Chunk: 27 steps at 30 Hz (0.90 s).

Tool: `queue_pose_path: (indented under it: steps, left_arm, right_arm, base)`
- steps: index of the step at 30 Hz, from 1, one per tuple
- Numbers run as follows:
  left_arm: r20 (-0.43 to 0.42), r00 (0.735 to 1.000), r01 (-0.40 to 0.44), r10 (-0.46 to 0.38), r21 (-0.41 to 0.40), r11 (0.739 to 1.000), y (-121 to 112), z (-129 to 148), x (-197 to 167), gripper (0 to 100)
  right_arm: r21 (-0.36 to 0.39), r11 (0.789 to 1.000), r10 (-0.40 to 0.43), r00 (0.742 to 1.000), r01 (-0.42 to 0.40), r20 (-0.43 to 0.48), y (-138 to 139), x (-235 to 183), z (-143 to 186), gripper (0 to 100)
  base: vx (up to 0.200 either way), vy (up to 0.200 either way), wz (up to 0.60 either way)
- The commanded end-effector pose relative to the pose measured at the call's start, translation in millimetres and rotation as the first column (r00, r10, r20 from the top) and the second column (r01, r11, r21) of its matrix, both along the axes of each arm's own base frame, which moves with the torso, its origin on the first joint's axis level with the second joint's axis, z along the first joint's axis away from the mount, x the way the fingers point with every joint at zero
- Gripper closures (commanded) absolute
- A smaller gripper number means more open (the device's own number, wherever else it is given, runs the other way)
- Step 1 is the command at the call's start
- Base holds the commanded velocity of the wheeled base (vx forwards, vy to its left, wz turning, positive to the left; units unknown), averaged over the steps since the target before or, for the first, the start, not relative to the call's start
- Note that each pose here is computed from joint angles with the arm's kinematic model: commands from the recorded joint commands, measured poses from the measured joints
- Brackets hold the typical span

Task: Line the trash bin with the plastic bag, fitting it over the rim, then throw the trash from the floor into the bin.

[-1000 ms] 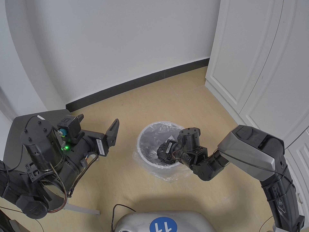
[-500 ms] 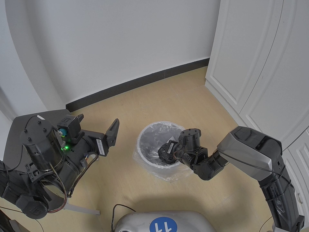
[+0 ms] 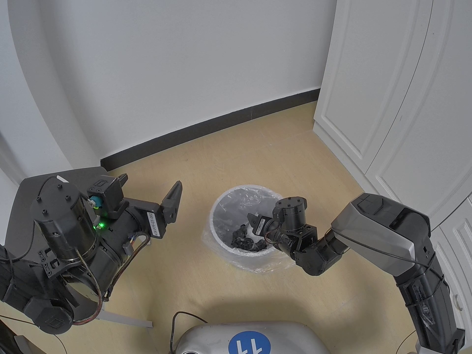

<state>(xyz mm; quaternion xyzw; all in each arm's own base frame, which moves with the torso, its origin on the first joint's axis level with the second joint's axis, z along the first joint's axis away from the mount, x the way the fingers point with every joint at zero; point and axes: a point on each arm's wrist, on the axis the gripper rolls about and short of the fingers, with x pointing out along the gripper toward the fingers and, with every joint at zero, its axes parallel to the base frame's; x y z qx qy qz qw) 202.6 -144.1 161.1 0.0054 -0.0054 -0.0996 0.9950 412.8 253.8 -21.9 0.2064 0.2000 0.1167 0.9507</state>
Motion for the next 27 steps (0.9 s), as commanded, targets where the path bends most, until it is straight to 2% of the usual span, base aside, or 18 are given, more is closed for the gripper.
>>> queue_pose_path:
  steps: [1,22,27]
  left_arm:
    - [0.001,1.0,0.0,0.0,-0.001,1.0,0.1,0.3,-0.1,0]
    - [0.007,1.0,0.0,0.0,-0.005,1.0,0.9,2.2,-1.1,0]
    - [0.007,1.0,0.0,0.0,-0.007,1.0,1.7,2.3,-2.2,0]
  right_arm:
    - [0.001,1.0,0.0,1.0,0.0,0.002,0.1,0.0,0.8,0]
    - [0.006,1.0,0.004,0.999,-0.004,0.032,-2.0,-4.6,19.8,0]
    - [0.004,1.0,0.002,0.996,-0.002,0.087,-11.0,-17.2,57.6,0]
  base:
    - [0.0,0.0,0.0]
    - [0.0,0.0,0.0]
    - [0.0,0.0,0.0]
